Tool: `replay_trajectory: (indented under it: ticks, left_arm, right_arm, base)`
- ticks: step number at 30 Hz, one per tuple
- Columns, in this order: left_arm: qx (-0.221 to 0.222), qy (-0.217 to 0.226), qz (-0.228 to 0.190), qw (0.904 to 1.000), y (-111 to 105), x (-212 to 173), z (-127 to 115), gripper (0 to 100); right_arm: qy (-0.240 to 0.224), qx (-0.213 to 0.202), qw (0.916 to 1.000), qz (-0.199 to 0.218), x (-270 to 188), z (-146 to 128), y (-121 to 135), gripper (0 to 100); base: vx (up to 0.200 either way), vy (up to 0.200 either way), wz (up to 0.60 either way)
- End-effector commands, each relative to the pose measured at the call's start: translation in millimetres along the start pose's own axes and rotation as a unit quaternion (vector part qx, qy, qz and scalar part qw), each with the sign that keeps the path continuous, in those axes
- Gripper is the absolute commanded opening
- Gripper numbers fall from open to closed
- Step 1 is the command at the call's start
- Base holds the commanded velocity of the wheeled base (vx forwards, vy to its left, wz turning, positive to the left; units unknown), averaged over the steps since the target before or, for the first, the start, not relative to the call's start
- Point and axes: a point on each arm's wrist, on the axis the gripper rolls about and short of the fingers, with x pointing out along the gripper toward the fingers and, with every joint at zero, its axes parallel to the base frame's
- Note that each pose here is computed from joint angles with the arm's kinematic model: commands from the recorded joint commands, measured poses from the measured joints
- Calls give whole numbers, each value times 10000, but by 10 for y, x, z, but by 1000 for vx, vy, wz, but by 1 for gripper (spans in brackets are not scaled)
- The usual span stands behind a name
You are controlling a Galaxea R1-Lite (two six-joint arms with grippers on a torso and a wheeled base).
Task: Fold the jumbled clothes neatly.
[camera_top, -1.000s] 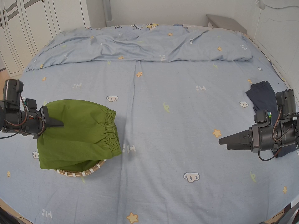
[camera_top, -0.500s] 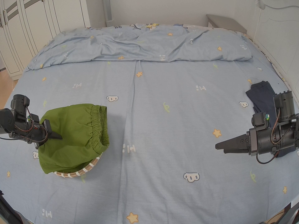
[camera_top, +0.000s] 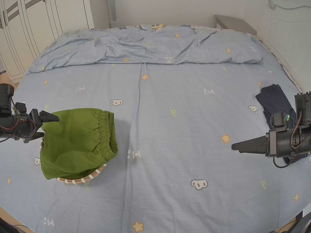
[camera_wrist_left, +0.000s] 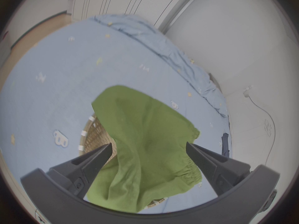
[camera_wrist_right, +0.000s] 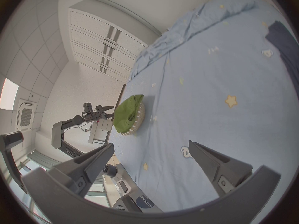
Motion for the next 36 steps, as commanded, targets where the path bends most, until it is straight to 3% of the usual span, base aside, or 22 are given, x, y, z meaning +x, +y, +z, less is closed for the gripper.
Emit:
replay_trajectory:
  ticks: [1,4,5,8,9,10,12,14,15,18,21,22,24,31,33,34,36]
  left_arm:
    - [695,-912,-56,9934,-278,-626,-107,100]
    - [1237,-1388,221,9823,-398,-930,-334,100]
    - [1278,-1418,217,9814,-412,-955,-361,100]
    - [1667,-1769,23,9700,-538,-1281,-752,100]
    - [1667,-1769,23,9700,-538,-1281,-752,100]
    - [1761,-2038,48,9630,-500,-1462,-1002,100]
    - [1780,-2139,85,9605,-472,-1517,-1090,100]
    - [1799,-2628,296,9475,-316,-1719,-1440,100]
    - [1796,-2641,306,9471,-308,-1723,-1453,100]
    - [1761,-3034,276,9360,-97,-1827,-1846,100]
    - [1769,-3075,242,9346,-57,-1829,-1915,100]
    - [1822,-3231,95,9286,110,-1810,-2183,100]
    - [1828,-3308,34,9258,228,-1759,-2355,100]
    - [1832,-3314,-30,9255,412,-1611,-2574,100]
    - [1966,-3203,96,9266,522,-1459,-2690,100]
    - [2096,-3122,203,9264,577,-1378,-2739,100]
    - [2217,-3281,131,9182,575,-1364,-2729,100]
  right_arm:
    - [-750,-509,9959,27,-381,-48,230,100]
    - [-1046,-707,9920,-11,-611,-258,318,100]
    - [-1068,-734,9916,-4,-632,-288,330,100]
    - [-1350,-1258,9828,6,-870,-726,418,100]
    - [-1350,-1258,9828,6,-870,-726,418,100]
    - [-1570,-1636,9739,-129,-978,-997,419,100]
    - [-1666,-1752,9702,-157,-1016,-1092,424,100]
    - [-2072,-1991,9577,-167,-1143,-1457,442,100]
    - [-2117,-1998,9565,-165,-1153,-1485,444,100]
    - [-2536,-1858,9493,37,-1236,-1821,447,100]
    - [-2596,-1838,9480,79,-1247,-1864,448,100]
    - [-2789,-1894,9413,186,-1296,-2007,466,100]
    - [-2877,-1977,9369,210,-1331,-2085,485,100]
    - [-2993,-2026,9323,150,-1338,-2161,483,100]
    - [-3009,-1990,9327,40,-1308,-2176,457,100]
    - [-3084,-1871,9324,-232,-1254,-2203,409,100]
    - [-3212,-1835,9278,-483,-1188,-2287,345,100]
  base:
    - [0,0,0]
    - [0,0,0]
    - [0,0,0]
    - [0,0,0]
    - [0,0,0]
    - [0,0,0]
    - [0,0,0]
    - [0,0,0]
    - [0,0,0]
    - [0,0,0]
    - [0,0,0]
    - [0,0,0]
    - [0,0,0]
    - [0,0,0]
    - [0,0,0]
    - [0,0,0]
    - [0,0,0]
